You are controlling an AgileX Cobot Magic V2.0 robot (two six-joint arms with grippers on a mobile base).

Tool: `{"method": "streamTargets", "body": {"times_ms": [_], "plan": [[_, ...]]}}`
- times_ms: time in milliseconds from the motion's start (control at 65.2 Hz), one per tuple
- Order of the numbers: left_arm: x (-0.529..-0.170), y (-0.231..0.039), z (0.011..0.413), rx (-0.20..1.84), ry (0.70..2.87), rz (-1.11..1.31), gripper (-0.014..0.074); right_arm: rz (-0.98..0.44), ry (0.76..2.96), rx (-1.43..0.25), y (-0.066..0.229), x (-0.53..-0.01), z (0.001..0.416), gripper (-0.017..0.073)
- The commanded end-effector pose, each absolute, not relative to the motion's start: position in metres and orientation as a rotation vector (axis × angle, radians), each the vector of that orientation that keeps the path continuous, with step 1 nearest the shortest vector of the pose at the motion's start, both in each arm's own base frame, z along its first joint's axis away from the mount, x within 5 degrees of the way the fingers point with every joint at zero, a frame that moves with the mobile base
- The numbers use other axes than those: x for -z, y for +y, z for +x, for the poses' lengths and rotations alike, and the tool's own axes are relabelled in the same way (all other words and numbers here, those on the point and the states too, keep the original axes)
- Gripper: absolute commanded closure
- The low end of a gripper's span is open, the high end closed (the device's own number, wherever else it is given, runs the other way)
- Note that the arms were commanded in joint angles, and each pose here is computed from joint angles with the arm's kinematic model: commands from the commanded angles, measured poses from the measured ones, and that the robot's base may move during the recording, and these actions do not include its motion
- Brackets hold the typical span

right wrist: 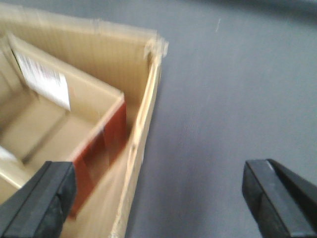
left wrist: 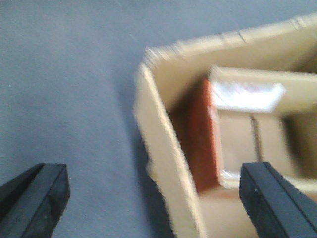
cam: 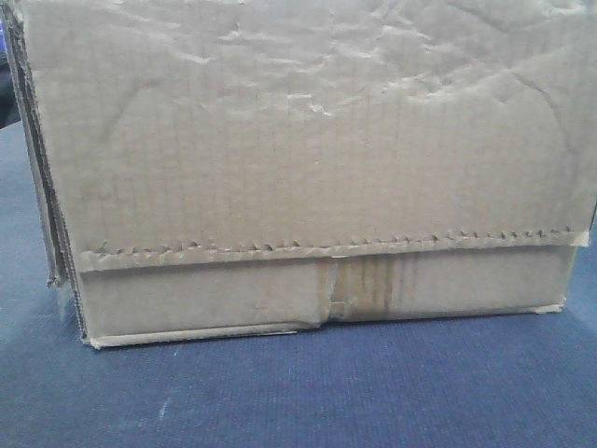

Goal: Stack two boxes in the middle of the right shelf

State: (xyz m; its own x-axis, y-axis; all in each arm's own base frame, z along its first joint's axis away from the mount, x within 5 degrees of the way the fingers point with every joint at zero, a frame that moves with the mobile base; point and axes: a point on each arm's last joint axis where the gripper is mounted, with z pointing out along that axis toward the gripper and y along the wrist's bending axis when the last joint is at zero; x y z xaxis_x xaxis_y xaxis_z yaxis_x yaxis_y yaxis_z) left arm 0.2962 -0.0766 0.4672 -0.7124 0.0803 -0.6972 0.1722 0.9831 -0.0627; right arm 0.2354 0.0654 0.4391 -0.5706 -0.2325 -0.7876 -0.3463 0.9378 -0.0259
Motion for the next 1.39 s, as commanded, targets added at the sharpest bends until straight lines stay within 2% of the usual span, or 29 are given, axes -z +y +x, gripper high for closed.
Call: {"method": "streamTargets", "body": {"times_ms": [0, 353, 628, 858, 996, 1058, 1104, 1196, 1211, 1257, 1303, 1334, 1379], "plan": [[-0.454, -0.087, 0.294, 0.23, 2.413, 0.194, -0.0005, -0.456, 2.274, -0.134, 0.069, -0.426, 0.252, -0.001], [-0.391, -0.113, 0.313, 0.225, 2.59, 0.279, -0.0005, -0.532, 2.451, -0.15, 0.092, -0.375, 0.297, -0.001], [-0.351, -0.121, 0.337, 0.185, 2.731, 0.267, -0.0005, -0.545, 2.537, -0.145, 0.098, -0.343, 0.32, -0.001], [-0.344, -0.116, 0.343, 0.095, 2.752, 0.21, -0.0001, -0.545, 2.551, -0.144, 0.101, -0.333, 0.328, -0.001], [-0.344, -0.116, 0.343, 0.097, 2.753, 0.201, 0.0074, -0.539, 2.531, -0.144, 0.101, -0.334, 0.33, -0.001], [-0.344, -0.116, 0.343, 0.097, 2.753, 0.198, 0.0149, -0.539, 2.529, -0.144, 0.101, -0.334, 0.33, -0.001], [-0.344, -0.116, 0.343, 0.097, 2.753, 0.198, 0.0238, -0.539, 2.529, -0.144, 0.101, -0.334, 0.33, -0.0001], [-0.344, -0.116, 0.343, 0.099, 2.754, 0.189, 0.043, -0.539, 2.529, -0.144, 0.101, -0.334, 0.33, 0.0106], [-0.344, -0.116, 0.343, 0.099, 2.754, 0.189, 0.0484, -0.539, 2.529, -0.144, 0.101, -0.334, 0.33, 0.0134], [-0.344, -0.116, 0.343, 0.099, 2.754, 0.189, 0.0593, -0.539, 2.53, -0.144, 0.101, -0.334, 0.33, 0.0235], [-0.344, -0.116, 0.343, 0.099, 2.754, 0.189, 0.0702, -0.539, 2.53, -0.144, 0.101, -0.334, 0.33, 0.0382], [-0.344, -0.116, 0.343, 0.099, 2.754, 0.189, 0.0704, -0.54, 2.532, -0.144, 0.101, -0.334, 0.33, 0.0451], [-0.344, -0.116, 0.343, 0.099, 2.754, 0.189, 0.0705, -0.538, 2.535, -0.145, 0.101, -0.334, 0.33, 0.0617]]}}
